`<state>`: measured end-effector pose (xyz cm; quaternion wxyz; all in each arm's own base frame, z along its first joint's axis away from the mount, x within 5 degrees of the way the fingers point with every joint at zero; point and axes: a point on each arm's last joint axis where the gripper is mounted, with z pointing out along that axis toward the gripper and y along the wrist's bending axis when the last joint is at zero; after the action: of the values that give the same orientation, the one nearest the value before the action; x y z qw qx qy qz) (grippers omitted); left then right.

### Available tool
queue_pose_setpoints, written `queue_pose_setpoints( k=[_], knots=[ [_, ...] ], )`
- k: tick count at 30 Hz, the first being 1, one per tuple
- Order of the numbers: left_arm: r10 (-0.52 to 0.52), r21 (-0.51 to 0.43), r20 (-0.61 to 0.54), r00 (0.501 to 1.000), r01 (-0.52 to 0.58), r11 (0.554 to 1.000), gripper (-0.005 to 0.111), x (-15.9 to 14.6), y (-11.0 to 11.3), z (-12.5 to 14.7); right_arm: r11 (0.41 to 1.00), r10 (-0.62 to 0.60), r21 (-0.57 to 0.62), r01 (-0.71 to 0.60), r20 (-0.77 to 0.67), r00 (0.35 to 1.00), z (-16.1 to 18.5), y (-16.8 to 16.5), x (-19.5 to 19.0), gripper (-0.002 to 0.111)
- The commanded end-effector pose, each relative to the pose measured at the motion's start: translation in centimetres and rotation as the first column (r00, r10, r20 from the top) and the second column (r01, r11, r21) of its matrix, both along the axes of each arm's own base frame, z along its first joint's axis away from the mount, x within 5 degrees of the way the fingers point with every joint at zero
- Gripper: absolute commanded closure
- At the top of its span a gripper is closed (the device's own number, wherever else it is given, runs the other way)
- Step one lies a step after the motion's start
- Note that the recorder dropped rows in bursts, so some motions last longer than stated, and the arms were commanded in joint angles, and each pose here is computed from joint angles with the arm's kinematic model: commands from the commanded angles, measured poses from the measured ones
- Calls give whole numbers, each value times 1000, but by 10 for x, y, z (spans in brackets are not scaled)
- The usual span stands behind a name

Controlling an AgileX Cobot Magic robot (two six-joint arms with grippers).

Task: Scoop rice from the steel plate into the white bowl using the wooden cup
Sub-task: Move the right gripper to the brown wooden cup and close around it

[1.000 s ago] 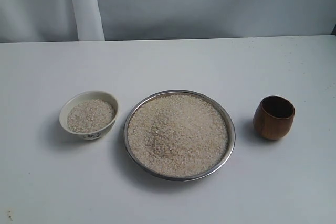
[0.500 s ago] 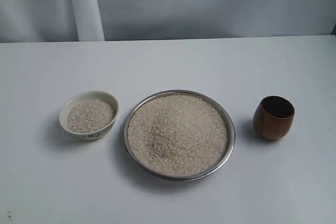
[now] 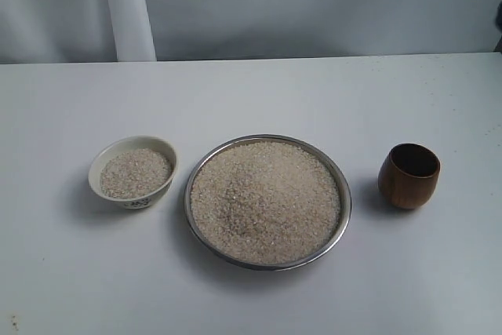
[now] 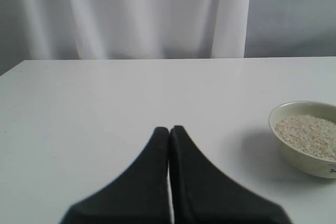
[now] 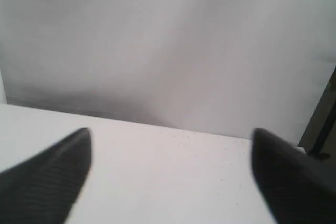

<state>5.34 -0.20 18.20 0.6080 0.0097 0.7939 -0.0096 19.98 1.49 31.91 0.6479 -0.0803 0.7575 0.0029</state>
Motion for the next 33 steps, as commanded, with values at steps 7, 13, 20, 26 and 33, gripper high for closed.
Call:
queue_pose_setpoints(
  k=[7,13,20,26,33],
  knots=[
    [-1,-3,7,1000,1,1000,107,0,0,0,991,45,124,-47,22,999,-5,7,17,3],
    [-1,-3,7,1000,1,1000,107,0,0,0,992,27,122,-23,-27,999,-13,5,21,3],
    [-1,-3,7,1000,1,1000,107,0,0,0,985,137,106,-133,-31,990,-49,15,17,3],
    [-1,-3,7,1000,1,1000,107,0,0,0,976,206,75,-204,-24,978,-93,20,5,3],
    [-1,-3,7,1000,1,1000,107,0,0,0,977,213,27,-211,-95,973,-137,20,1,3]
  ],
)
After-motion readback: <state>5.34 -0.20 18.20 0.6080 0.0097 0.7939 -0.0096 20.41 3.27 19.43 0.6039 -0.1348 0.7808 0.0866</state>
